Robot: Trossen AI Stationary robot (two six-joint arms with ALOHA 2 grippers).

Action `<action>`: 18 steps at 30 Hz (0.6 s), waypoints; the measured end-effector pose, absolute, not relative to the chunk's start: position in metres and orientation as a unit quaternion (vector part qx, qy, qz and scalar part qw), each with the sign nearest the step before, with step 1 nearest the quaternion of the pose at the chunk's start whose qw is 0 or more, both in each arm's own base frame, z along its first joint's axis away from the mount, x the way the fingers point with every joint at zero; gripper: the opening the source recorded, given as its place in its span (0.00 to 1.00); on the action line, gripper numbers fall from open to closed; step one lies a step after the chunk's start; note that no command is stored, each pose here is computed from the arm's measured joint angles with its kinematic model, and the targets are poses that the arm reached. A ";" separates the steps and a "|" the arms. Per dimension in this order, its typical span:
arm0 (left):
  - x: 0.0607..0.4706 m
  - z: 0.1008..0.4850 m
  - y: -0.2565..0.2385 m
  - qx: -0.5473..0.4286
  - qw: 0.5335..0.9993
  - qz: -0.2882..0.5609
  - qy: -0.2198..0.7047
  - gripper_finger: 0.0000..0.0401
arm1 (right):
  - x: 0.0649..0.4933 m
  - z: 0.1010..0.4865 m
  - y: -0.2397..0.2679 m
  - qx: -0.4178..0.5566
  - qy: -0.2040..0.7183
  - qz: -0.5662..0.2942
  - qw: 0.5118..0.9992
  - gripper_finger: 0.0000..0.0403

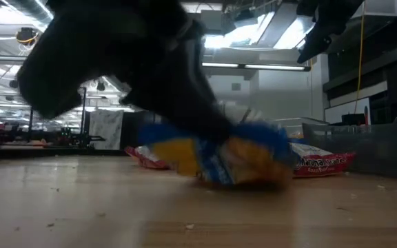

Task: Sort Maruchan noodles
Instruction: Put the blue bag into the top transparent bin

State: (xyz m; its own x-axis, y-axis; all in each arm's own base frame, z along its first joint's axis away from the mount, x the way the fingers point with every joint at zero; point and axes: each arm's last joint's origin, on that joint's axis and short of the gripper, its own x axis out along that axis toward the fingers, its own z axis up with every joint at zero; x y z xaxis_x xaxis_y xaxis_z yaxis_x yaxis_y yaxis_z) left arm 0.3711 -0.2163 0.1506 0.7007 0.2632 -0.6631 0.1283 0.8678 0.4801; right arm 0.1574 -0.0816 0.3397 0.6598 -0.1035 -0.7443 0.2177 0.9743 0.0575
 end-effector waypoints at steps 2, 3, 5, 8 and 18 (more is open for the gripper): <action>0.374 0.158 -0.214 0.251 0.884 0.051 0.391 0.02 | 0.158 0.340 -0.081 0.078 0.397 -0.079 0.911 0.85; 0.377 0.162 -0.212 0.252 0.881 0.057 0.396 0.02 | 0.157 0.341 -0.080 0.080 0.393 -0.073 0.913 0.85; 0.382 0.171 -0.207 0.255 0.876 0.066 0.404 0.02 | 0.156 0.343 -0.079 0.083 0.385 -0.062 0.917 0.85; 0.388 0.184 -0.199 0.265 0.864 0.074 0.422 0.02 | 0.154 0.346 -0.076 0.085 0.371 -0.047 0.924 0.85; 0.392 0.269 -0.159 0.200 0.896 0.100 0.383 0.01 | 0.136 0.359 -0.063 0.081 0.318 0.004 0.945 0.85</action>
State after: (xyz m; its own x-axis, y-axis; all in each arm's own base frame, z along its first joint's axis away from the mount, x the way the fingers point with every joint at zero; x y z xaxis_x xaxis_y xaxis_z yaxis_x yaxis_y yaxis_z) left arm 0.3919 -0.1593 0.2685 0.6862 0.3331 -0.6466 -0.0260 0.8996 0.4359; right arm 0.1363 -0.0626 0.3591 0.7974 0.0596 -0.6005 0.0436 0.9868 0.1558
